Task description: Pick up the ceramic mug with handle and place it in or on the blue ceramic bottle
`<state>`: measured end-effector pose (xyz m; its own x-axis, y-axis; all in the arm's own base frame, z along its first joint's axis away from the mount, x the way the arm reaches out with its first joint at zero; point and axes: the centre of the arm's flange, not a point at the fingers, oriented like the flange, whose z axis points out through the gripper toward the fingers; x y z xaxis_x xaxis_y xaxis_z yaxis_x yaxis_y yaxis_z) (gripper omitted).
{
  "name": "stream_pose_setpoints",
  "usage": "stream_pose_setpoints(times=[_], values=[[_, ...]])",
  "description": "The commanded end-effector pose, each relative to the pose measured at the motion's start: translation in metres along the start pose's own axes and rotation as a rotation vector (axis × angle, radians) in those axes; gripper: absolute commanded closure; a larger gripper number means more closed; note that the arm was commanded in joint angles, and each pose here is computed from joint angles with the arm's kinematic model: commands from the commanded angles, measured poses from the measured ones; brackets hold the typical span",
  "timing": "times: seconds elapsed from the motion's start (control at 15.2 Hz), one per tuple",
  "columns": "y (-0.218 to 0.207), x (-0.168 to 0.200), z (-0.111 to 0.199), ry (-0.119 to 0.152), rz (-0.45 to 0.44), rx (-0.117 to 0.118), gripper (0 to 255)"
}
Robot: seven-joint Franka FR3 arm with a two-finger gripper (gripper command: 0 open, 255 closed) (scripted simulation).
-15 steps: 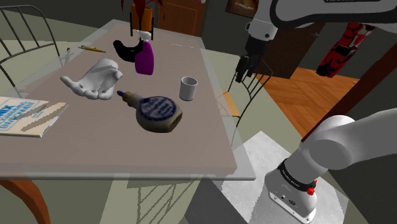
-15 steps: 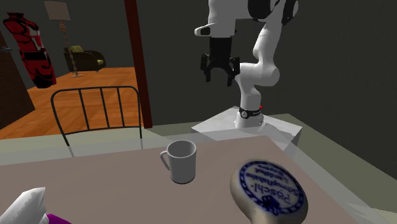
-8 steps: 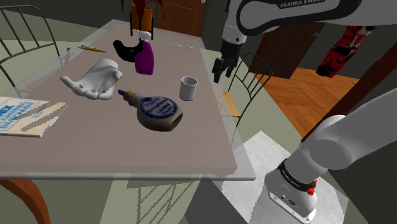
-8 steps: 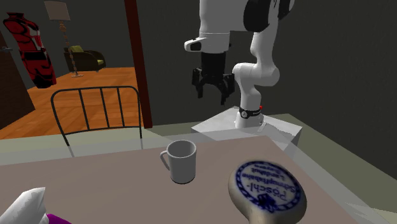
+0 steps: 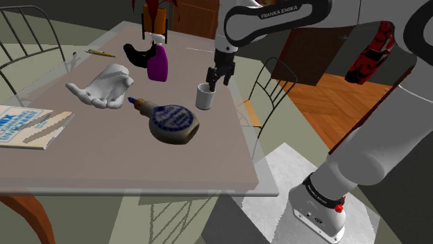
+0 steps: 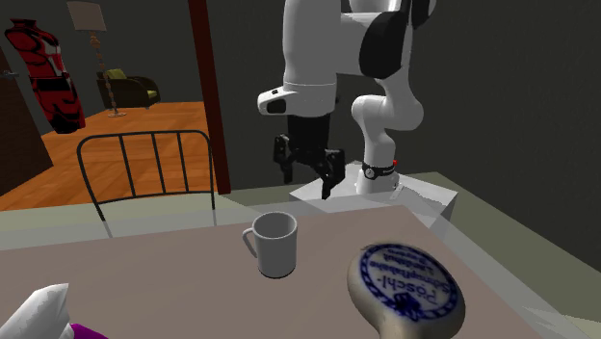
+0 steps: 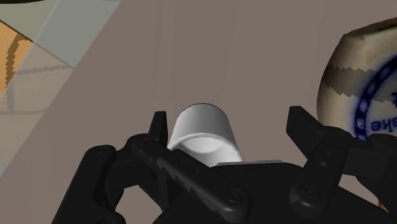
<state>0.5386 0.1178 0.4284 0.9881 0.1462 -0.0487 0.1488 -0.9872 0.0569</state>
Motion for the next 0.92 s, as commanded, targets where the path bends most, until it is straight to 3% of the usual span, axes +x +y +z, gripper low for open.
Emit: stream_pose_setpoints(times=[0.0,0.33,0.86], values=[[-0.008,0.026,0.01,-0.001,-0.003,-0.004,0],[-0.026,0.082,0.034,-0.005,-0.012,-0.015,0],[-0.026,0.082,0.074,-0.005,-0.012,-0.015,0]])
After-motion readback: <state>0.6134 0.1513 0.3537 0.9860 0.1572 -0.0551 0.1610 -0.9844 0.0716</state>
